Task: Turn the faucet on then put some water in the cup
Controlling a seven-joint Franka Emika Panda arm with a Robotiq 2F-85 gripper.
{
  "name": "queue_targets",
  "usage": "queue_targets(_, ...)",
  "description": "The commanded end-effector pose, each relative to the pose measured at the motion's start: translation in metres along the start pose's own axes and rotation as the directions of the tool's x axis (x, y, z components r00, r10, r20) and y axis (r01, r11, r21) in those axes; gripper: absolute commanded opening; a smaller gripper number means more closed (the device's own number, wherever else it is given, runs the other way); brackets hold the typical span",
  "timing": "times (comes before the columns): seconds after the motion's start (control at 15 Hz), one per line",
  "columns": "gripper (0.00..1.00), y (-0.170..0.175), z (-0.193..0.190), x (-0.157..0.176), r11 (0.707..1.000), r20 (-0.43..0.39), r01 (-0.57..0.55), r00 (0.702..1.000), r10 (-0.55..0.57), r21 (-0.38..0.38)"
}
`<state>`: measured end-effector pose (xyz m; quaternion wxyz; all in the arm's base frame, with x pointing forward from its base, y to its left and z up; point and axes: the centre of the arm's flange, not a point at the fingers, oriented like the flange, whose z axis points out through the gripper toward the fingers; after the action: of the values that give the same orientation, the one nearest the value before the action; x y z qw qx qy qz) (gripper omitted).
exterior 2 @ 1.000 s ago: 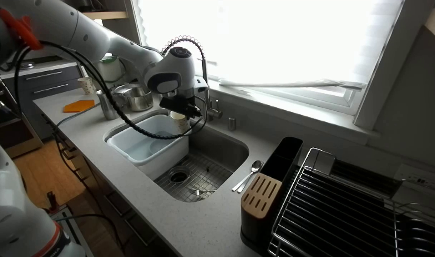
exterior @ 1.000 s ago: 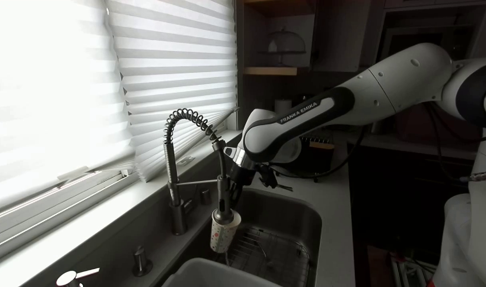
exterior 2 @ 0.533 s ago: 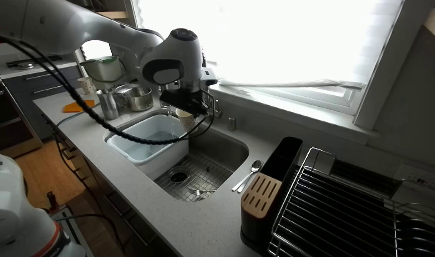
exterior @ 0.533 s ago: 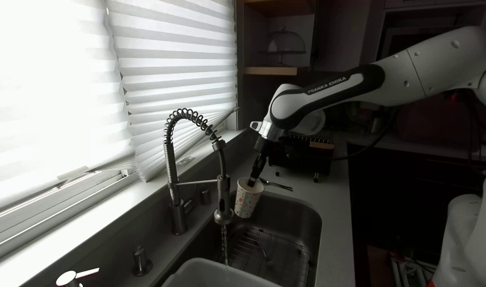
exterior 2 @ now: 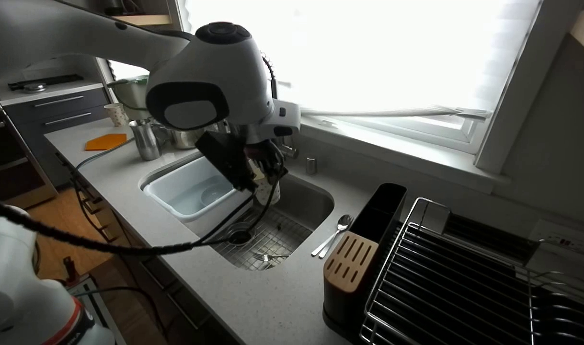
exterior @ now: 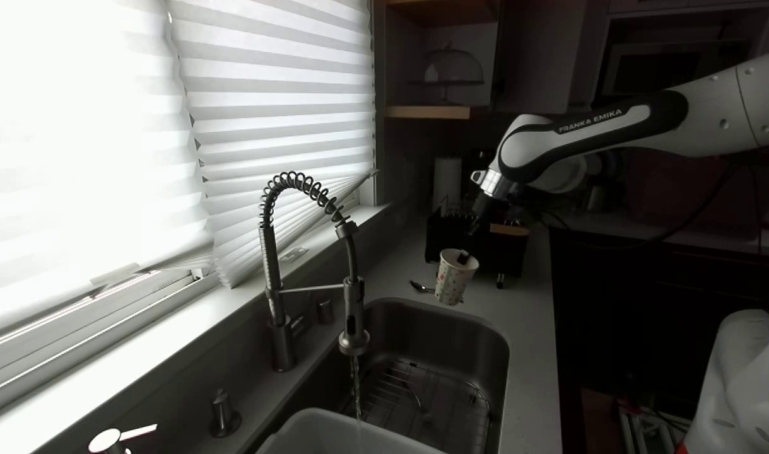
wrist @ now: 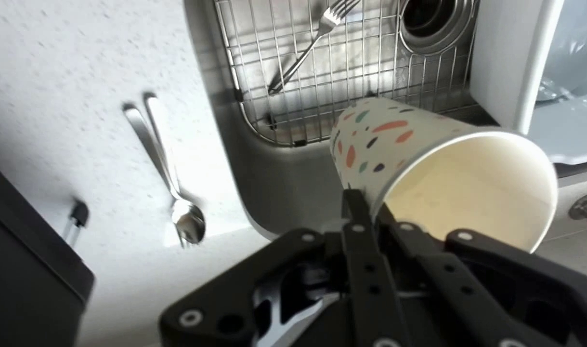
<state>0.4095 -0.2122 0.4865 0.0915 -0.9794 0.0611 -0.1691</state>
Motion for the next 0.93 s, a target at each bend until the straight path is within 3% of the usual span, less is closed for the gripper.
queue_targets(0.0,0.01,0.045,-0.013,-0.065,0.982,-0.009,-0.188,0.982,0.188,-0.006)
queue_targets(0.2,0.01,0.080,-0.011,-0.097,0.951,-0.003,-0.310,0.951,0.310,-0.019)
queue_targets(0.4,0.01,0.101,-0.007,-0.105,0.923,0.024,-0.382,0.923,0.383,-0.037)
queue_targets(0.87,0.01,0.107,0.020,-0.095,0.899,0.179,-0.392,0.887,0.426,-0.196)
